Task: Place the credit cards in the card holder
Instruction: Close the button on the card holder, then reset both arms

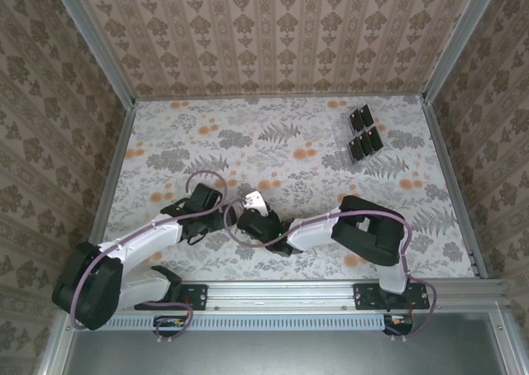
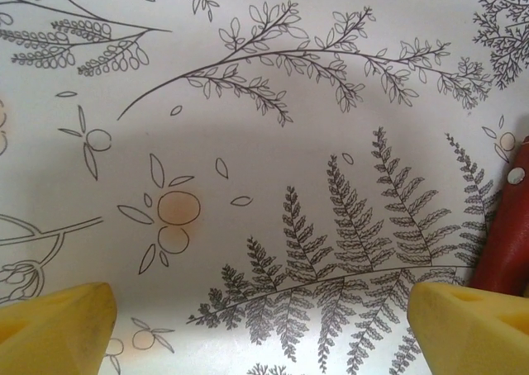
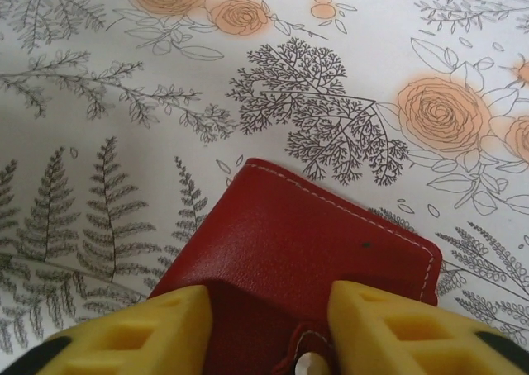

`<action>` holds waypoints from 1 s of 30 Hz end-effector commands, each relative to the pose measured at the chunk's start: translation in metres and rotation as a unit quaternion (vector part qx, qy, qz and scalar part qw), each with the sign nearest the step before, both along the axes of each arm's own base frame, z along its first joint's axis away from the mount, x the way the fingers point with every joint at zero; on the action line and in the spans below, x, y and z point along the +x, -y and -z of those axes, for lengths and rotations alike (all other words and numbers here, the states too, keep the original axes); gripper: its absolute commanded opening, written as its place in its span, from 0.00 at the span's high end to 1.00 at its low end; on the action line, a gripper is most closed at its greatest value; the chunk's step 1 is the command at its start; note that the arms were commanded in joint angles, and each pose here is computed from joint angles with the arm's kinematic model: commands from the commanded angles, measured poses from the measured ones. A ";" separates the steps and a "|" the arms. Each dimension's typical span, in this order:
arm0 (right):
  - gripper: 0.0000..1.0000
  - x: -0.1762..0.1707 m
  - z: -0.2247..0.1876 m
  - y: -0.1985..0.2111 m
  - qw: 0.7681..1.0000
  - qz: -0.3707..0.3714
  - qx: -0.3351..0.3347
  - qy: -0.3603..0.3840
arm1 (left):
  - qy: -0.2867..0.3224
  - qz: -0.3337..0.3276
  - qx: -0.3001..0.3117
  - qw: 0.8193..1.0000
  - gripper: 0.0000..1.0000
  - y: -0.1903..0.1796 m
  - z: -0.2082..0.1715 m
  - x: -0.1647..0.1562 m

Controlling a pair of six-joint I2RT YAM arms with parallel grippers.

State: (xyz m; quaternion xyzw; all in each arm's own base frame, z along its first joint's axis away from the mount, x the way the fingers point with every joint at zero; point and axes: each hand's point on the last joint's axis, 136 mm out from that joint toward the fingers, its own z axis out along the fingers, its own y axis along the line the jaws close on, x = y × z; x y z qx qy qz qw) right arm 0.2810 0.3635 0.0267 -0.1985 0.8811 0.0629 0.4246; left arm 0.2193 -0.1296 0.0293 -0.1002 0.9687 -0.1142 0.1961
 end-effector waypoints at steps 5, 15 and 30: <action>0.30 0.003 0.012 0.008 0.991 -0.074 -0.070 -0.091 | 0.021 0.004 -0.007 1.000 0.00 0.006 -0.014 0.016; 0.10 0.027 -0.103 0.009 0.995 -0.075 0.047 -0.046 | 0.067 -0.012 -0.001 0.998 0.00 -0.007 -0.053 0.033; 0.00 0.036 -0.218 0.238 0.980 0.165 0.101 0.052 | 0.330 -0.046 0.175 0.927 0.00 -0.083 -0.178 0.109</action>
